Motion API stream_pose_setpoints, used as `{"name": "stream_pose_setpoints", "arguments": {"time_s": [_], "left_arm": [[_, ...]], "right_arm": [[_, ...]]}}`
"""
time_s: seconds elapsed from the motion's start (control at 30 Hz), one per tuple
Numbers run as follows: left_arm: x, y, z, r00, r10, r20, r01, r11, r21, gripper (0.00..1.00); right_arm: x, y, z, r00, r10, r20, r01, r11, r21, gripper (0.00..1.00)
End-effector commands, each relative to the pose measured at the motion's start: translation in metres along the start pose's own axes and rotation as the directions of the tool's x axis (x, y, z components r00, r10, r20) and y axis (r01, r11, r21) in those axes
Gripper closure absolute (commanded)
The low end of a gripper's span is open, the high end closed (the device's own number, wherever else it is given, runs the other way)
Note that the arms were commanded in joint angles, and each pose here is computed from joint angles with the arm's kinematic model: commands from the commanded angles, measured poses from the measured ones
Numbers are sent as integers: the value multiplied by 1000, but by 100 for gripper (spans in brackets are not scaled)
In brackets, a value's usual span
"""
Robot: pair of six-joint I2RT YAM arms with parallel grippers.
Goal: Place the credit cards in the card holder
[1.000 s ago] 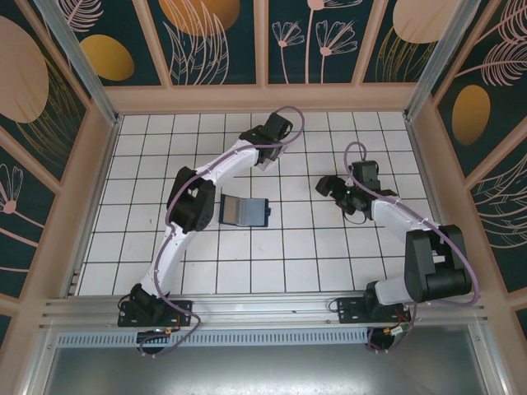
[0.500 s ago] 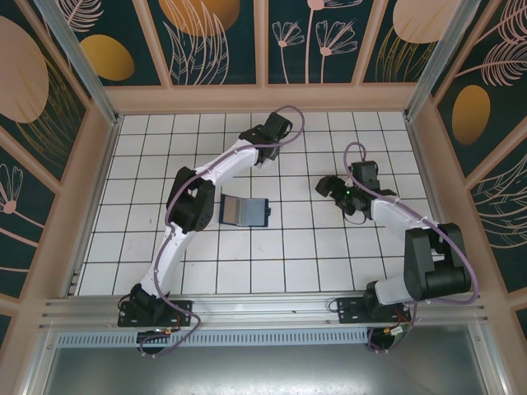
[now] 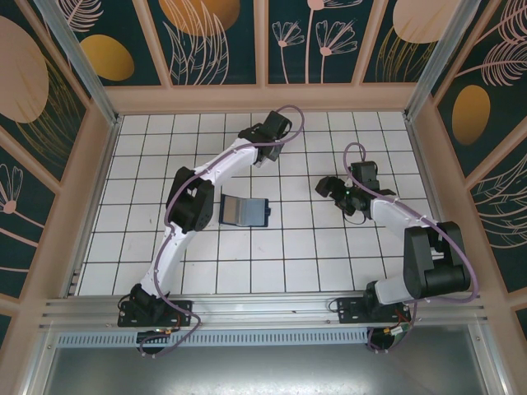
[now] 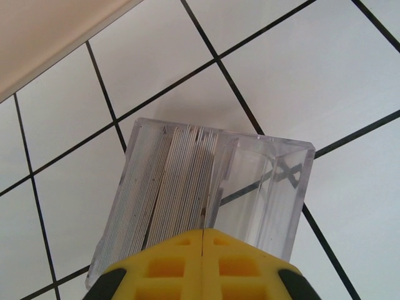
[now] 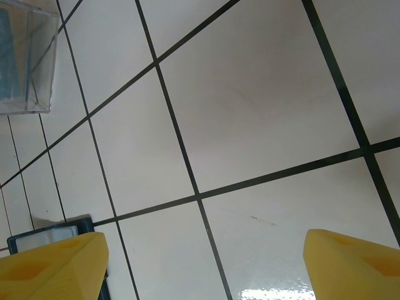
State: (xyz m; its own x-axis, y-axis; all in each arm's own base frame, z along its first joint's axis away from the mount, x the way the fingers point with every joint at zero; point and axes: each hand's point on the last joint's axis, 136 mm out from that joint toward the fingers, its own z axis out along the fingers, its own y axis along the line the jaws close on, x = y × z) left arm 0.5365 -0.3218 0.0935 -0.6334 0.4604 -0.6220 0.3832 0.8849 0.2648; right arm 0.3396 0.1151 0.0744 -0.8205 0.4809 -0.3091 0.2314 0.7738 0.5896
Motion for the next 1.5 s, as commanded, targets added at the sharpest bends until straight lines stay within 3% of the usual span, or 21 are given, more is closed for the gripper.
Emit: {"name": "stream_pose_setpoints", "arguments": {"time_s": [0.0, 0.67, 0.77, 0.9, 1.07, 1.23, 1.33, 1.47], "left_arm": [[-24, 3, -27, 998, -44, 43, 42, 998, 50, 100], [-55, 24, -96, 969, -226, 98, 217, 972, 95, 100], [-63, 26, -117, 954, -277, 115, 261, 956, 135, 100], [-77, 20, -158, 925, -354, 141, 307, 911, 275, 100], [-82, -2, -213, 890, -432, 145, 299, 794, 530, 100], [-66, -28, -264, 857, -513, 47, 261, 511, 819, 100], [-49, -44, -270, 864, -503, -29, 251, 378, 891, 100], [-37, -53, -291, 870, -488, -67, 224, 271, 936, 100]], "right_arm": [[-11, 11, -2, 1000, 13, 12, -13, 1000, -29, 18], [-13, 25, -3, 999, -31, 7, 32, 997, -63, 18], [-11, 38, -6, 998, -69, 8, 69, 992, -106, 18], [-12, 64, -19, 982, -168, 83, 179, 972, -152, 21], [8, 141, -68, 894, -368, 255, 442, 821, -363, 21], [15, 170, -122, 863, -309, 399, 493, 687, -534, 21], [12, 173, -136, 906, -217, 363, 410, 660, -629, 24], [15, 181, -146, 952, -164, 259, 305, 575, -760, 26]]}}
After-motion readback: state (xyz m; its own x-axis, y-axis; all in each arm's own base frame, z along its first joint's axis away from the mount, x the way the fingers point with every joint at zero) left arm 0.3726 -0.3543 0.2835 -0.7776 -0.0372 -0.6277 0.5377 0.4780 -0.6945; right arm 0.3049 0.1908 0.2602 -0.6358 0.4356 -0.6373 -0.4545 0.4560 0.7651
